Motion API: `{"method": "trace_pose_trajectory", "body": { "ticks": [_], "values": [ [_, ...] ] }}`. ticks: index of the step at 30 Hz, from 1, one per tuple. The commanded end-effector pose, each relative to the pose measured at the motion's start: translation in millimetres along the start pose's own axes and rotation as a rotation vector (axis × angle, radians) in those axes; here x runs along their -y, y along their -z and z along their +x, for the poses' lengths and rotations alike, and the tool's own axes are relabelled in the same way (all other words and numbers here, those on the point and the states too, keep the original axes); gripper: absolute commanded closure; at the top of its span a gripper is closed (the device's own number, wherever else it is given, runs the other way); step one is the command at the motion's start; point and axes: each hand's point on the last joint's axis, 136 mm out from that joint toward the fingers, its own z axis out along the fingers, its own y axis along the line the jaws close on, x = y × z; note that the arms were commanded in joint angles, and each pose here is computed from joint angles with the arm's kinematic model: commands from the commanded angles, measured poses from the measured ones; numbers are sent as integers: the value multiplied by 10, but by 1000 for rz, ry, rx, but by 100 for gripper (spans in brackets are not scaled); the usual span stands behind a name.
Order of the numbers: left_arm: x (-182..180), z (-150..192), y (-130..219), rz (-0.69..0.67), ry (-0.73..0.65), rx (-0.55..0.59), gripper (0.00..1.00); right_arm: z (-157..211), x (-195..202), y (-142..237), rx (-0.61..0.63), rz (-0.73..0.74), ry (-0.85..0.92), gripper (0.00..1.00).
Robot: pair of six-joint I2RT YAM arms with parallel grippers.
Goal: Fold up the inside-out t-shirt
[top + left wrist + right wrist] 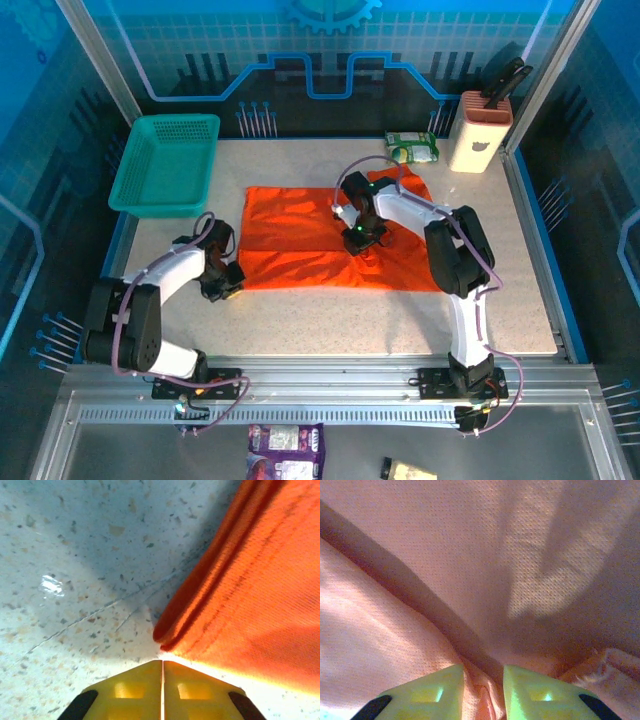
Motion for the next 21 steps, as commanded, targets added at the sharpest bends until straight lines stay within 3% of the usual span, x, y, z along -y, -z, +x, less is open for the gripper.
{"method": "trace_pose_trajectory", "body": {
  "ticks": [1,7,15,21],
  "values": [
    [50,-124,330,17,-7,74,85,35,-10,420,99,-6,-104,69],
    [23,-172,391,6,-4,81,74,451,-96,559,156,-124,-299,67],
    [138,-73,103,41,-44,-29,75,1050,55,516,178,-185,-578,66],
    [127,-13,-12,6,-72,-64,77,1209,131,498,203,-222,-654,65]
  ]
}}
